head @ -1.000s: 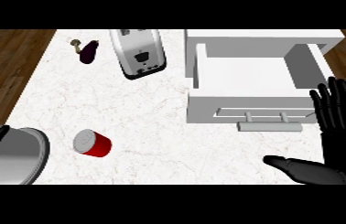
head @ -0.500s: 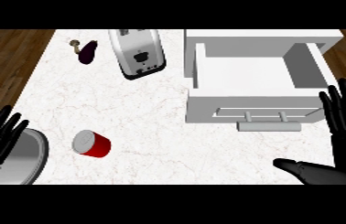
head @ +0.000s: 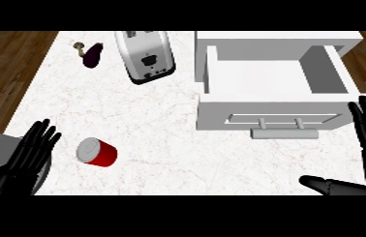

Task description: Pick up the can, place it into the drawer and close the drawer

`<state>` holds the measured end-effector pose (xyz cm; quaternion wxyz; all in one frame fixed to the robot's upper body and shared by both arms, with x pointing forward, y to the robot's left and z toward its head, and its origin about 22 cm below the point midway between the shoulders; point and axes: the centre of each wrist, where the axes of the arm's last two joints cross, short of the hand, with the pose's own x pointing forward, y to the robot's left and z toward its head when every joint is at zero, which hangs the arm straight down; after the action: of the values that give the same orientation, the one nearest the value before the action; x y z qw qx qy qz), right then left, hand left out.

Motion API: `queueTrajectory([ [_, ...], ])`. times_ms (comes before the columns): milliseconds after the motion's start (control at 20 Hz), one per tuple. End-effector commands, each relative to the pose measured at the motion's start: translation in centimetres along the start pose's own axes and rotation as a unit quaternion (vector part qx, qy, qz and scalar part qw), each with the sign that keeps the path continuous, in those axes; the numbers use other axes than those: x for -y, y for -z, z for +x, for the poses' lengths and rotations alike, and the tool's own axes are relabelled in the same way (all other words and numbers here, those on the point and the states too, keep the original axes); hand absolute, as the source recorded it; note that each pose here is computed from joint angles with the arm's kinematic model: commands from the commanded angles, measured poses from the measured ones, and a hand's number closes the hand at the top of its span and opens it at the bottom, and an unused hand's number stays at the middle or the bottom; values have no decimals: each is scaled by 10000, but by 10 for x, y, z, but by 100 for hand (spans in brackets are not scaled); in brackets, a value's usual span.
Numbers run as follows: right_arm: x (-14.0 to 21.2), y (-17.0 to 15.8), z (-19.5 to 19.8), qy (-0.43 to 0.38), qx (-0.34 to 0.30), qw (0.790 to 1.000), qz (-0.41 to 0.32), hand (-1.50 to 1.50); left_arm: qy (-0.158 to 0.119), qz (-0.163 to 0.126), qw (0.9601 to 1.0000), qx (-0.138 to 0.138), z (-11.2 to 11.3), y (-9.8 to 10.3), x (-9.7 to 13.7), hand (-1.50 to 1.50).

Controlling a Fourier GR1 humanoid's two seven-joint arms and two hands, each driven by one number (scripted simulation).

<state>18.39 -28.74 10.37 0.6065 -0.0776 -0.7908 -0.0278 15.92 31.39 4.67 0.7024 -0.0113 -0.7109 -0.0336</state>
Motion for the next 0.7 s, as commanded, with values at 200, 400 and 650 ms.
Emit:
queueTrajectory([
  [200,24,-4,8,21,-30,10000,-4,-150,190,129,9996,-158,-66,-12,14,-150],
  [400,7,-20,18,-161,23,9998,-98,-150,100,356,9992,-163,-72,12,-25,-150],
  [650,16,-7,12,-35,42,10000,-29,-150,200,447,9981,-379,-103,12,-4,-150],
])
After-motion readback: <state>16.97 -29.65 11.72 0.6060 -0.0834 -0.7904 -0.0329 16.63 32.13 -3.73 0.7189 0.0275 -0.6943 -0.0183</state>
